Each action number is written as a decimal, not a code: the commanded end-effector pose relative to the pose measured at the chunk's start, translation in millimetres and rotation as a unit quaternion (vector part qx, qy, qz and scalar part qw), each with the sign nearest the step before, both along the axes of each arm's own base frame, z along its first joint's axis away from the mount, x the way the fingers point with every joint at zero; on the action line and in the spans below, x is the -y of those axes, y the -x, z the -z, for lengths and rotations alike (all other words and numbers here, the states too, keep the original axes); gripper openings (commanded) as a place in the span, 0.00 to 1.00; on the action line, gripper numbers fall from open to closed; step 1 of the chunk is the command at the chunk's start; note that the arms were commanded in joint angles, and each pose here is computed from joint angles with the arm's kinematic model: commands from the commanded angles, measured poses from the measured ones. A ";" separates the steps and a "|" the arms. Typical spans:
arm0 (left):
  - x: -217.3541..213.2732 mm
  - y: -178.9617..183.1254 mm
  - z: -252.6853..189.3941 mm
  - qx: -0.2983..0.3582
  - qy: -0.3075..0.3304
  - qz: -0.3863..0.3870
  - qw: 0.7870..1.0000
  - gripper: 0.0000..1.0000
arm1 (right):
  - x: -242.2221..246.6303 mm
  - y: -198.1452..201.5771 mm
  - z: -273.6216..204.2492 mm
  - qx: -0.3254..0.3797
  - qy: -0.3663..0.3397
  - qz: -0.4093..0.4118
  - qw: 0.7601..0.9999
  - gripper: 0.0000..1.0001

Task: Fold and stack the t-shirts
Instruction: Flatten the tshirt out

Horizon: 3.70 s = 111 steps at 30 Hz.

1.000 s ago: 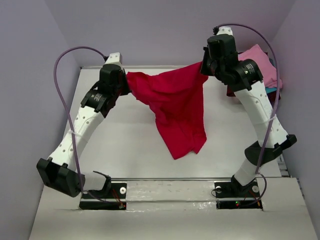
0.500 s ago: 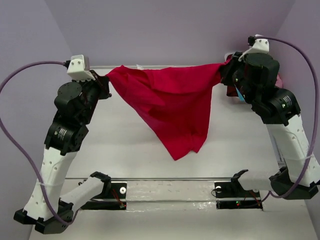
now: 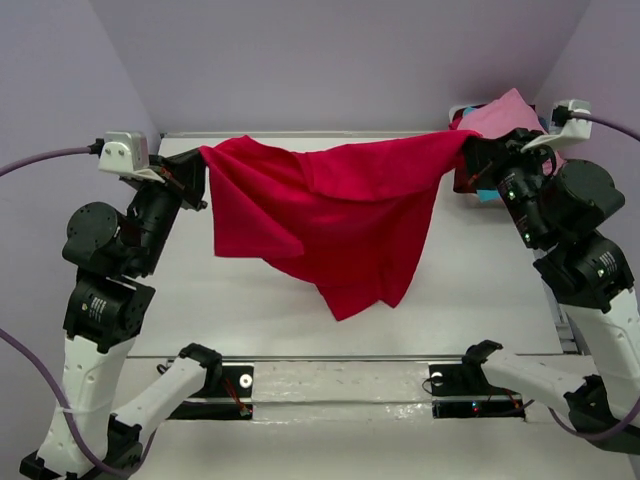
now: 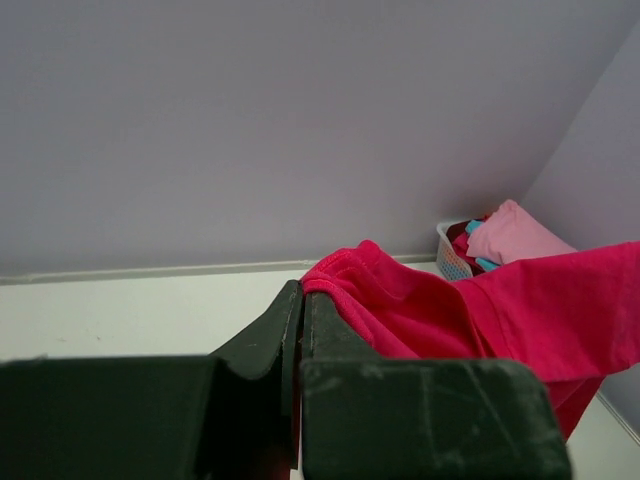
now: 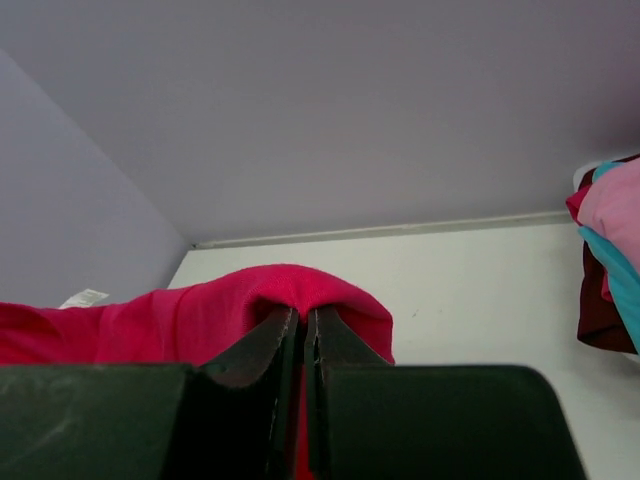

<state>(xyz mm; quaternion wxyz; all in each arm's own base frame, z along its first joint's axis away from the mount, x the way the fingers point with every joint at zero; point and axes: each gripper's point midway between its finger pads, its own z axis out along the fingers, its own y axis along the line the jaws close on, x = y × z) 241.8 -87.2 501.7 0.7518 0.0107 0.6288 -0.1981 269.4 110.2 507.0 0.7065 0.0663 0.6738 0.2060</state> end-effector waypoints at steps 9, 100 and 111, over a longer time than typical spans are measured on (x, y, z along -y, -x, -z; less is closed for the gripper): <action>10.5 18.6 -58.2 0.093 0.013 0.044 0.995 0.06 | 15.2 19.2 -52.0 0.122 -0.039 0.006 0.992 0.07; 105.9 -179.8 356.8 -0.496 -0.081 0.004 0.865 0.99 | -41.7 -182.4 375.7 -0.536 0.033 -0.007 0.843 0.93; 127.0 -122.6 400.5 -0.552 -0.105 0.034 0.827 0.98 | -61.2 -73.5 398.6 -0.595 0.029 -0.048 0.802 0.87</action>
